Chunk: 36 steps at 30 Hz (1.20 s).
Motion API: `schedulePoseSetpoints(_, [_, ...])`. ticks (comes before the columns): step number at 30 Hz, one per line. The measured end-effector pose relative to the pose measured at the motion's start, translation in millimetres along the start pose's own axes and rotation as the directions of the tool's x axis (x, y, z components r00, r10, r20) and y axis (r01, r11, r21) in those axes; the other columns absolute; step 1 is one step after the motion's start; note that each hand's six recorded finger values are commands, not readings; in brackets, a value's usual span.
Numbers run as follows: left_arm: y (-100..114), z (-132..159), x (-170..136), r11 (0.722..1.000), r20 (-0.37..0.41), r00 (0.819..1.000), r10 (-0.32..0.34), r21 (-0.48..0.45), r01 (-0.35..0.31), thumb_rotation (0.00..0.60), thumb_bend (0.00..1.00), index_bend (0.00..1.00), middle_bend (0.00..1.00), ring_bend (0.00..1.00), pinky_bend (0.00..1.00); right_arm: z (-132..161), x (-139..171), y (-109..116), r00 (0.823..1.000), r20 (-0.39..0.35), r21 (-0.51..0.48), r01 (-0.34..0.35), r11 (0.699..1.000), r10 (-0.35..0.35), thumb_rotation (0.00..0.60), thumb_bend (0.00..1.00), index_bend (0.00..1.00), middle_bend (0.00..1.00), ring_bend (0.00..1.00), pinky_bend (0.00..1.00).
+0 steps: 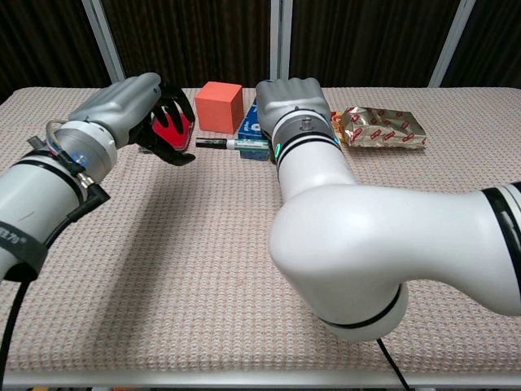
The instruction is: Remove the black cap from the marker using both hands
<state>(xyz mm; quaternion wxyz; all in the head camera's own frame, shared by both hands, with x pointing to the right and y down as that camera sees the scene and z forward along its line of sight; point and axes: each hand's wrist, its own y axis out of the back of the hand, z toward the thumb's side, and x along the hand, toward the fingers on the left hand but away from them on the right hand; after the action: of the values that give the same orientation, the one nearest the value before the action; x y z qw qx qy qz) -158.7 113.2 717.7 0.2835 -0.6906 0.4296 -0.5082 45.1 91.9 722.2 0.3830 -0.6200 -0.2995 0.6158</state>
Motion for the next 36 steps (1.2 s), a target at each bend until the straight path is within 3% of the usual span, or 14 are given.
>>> schedulePoseSetpoints(11, [-13, 6, 9, 0.999, 0.007, 1.0, -0.026, 0.034, 0.026, 0.6, 0.19, 0.42, 0.45, 0.38, 0.44, 10, -2, 4, 1.0, -0.021, -0.004, 0.009, 1.0, -0.009, 0.6, 0.27, 0.63, 0.6, 0.82, 0.96])
schedulePoseSetpoints(21, [-8, 5, 14, 0.997, 0.012, 1.0, 0.005, 0.08, -0.006, 0.6, 0.21, 0.44, 0.49, 0.41, 0.47, 13, -5, 0, 1.0, -0.023, 0.008, 0.002, 1.0, -0.002, 0.6, 0.27, 0.63, 0.6, 0.82, 0.96])
schedulePoseSetpoints(36, [-13, 5, 15, 0.997, 0.01, 1.0, -0.004, 0.077, 0.003, 0.6, 0.26, 0.52, 0.56, 0.48, 0.53, 15, -5, 0, 1.0, -0.028, 0.0, -0.002, 1.0, 0.002, 0.6, 0.27, 0.63, 0.6, 0.82, 0.96])
